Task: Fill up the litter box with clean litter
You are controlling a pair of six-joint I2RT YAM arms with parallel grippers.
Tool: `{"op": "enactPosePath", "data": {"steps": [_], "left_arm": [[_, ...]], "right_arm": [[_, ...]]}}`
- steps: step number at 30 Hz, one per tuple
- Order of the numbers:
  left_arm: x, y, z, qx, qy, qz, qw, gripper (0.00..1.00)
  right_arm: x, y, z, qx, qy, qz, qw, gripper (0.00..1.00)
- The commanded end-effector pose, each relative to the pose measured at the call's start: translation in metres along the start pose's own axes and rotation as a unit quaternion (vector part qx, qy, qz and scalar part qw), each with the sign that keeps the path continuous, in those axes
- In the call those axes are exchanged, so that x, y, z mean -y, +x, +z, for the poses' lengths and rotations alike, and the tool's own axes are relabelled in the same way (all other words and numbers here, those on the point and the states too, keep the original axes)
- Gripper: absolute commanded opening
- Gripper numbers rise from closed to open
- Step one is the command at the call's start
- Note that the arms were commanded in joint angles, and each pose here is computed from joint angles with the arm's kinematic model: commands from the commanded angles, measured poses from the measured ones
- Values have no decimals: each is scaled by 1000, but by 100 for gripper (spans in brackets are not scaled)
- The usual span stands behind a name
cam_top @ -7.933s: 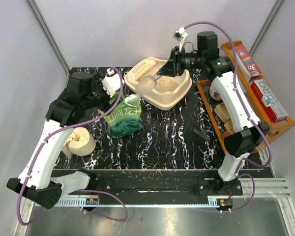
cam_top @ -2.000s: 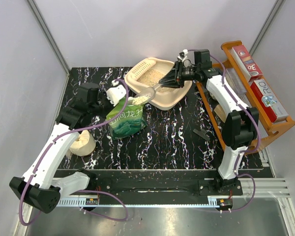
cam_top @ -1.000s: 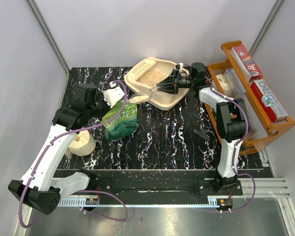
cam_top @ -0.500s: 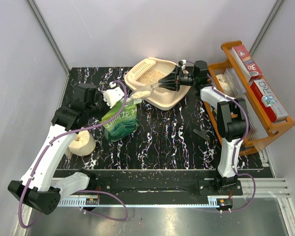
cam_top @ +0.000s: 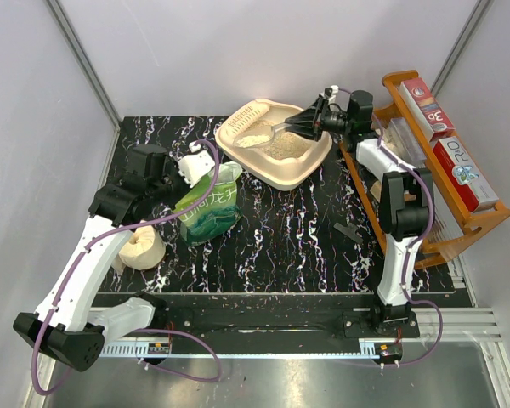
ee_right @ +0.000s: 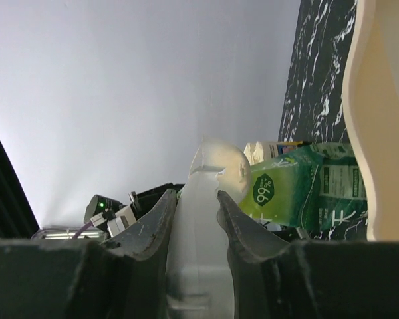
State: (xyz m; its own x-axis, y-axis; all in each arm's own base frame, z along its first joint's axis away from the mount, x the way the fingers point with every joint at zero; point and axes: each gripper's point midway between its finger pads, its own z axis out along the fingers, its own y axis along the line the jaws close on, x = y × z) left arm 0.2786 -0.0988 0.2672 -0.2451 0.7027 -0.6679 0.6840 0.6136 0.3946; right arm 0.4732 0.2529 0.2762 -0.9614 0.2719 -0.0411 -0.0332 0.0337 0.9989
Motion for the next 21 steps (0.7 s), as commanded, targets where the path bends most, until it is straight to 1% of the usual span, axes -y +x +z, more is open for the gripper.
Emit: {"op": "enactPosePath", "data": {"steps": [1, 2, 4, 8, 10, 13, 16, 17, 18, 20, 21], "left_arm": [[-31, -40, -22, 80, -67, 18, 994, 0], [-31, -41, -22, 81, -68, 18, 994, 0], [-32, -42, -23, 83, -68, 17, 994, 0], [-29, -41, -24, 82, -64, 17, 994, 0], [-28, -41, -25, 83, -61, 17, 995, 0], [-24, -40, -25, 82, -53, 16, 995, 0], [-22, -39, -25, 81, -46, 14, 995, 0], [-20, -40, -25, 83, -42, 13, 996, 0], [-20, -40, -24, 85, -40, 12, 996, 0], [-17, -42, -23, 88, -33, 12, 996, 0], [-16, -42, -22, 89, -29, 12, 995, 0]], "right_arm": [[-13, -26, -11, 43, 0, -27, 999, 0], [-11, -34, -16, 60, 5, -32, 998, 0], [-4, -42, -21, 76, 17, -21, 997, 0], [10, -62, -28, 122, 48, -29, 991, 0], [14, -69, -28, 136, 62, -26, 988, 0], [12, -82, -28, 162, 77, -49, 983, 0], [14, -97, -33, 200, 111, -68, 971, 0], [25, -107, -38, 226, 146, -74, 960, 0], [31, -110, -43, 236, 177, -58, 954, 0], [38, -122, -50, 266, 212, -73, 938, 0], [39, -124, -52, 270, 227, -74, 933, 0]]}}
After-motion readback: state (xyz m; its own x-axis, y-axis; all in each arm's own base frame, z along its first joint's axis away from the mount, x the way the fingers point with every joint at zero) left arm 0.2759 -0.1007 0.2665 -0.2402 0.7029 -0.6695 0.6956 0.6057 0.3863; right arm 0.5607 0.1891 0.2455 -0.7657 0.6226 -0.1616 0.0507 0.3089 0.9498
